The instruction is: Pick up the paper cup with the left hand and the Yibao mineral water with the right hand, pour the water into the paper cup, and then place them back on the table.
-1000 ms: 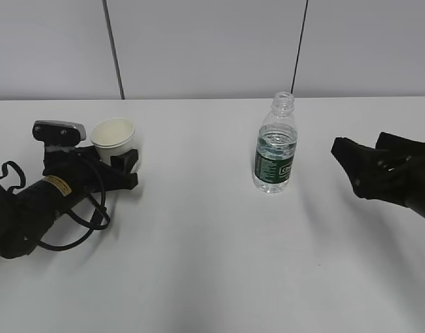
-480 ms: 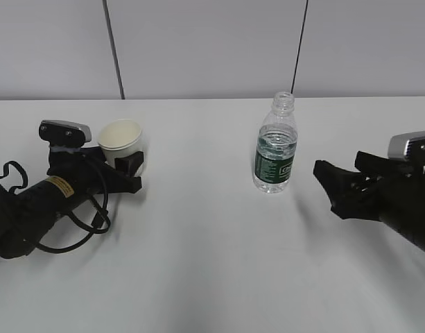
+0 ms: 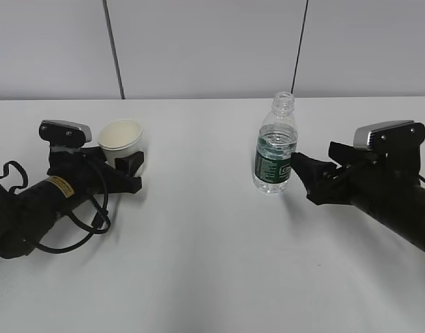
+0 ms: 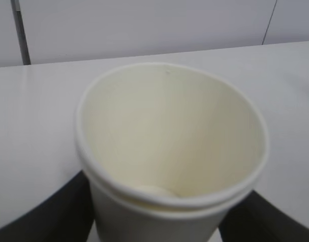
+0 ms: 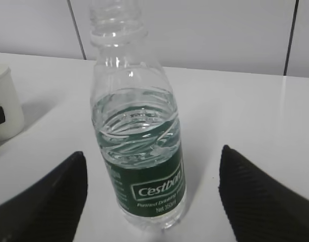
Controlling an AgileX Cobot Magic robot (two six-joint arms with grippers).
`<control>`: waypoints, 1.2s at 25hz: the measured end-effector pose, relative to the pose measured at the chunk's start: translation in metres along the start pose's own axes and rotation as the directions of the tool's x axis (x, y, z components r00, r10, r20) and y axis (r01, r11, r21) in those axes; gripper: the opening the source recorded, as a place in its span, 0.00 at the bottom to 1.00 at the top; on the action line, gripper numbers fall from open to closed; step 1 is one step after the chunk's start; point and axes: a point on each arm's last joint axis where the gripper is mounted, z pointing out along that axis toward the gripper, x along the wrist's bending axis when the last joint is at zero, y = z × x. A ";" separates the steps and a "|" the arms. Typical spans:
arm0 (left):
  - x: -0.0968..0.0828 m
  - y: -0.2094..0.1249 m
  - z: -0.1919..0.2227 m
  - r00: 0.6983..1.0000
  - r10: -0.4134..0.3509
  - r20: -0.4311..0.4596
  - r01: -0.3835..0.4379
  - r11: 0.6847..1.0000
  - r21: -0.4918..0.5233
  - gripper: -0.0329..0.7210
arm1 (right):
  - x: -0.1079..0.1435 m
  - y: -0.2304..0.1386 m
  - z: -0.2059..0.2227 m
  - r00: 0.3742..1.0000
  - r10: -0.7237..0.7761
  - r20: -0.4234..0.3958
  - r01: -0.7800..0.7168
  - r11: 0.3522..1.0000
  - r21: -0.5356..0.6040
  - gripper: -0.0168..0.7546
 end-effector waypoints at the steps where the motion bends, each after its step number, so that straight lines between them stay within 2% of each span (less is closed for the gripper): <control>1: 0.000 0.000 0.000 1.000 0.000 0.000 0.000 1.000 0.000 0.62 | -0.001 0.000 0.004 1.000 -0.004 -0.004 0.004 1.000 -0.002 0.80; 30: -0.003 0.000 0.000 0.999 0.014 0.030 -0.014 1.000 0.002 0.61 | -0.008 -0.037 0.071 0.994 -0.054 -0.094 0.056 0.998 0.027 0.81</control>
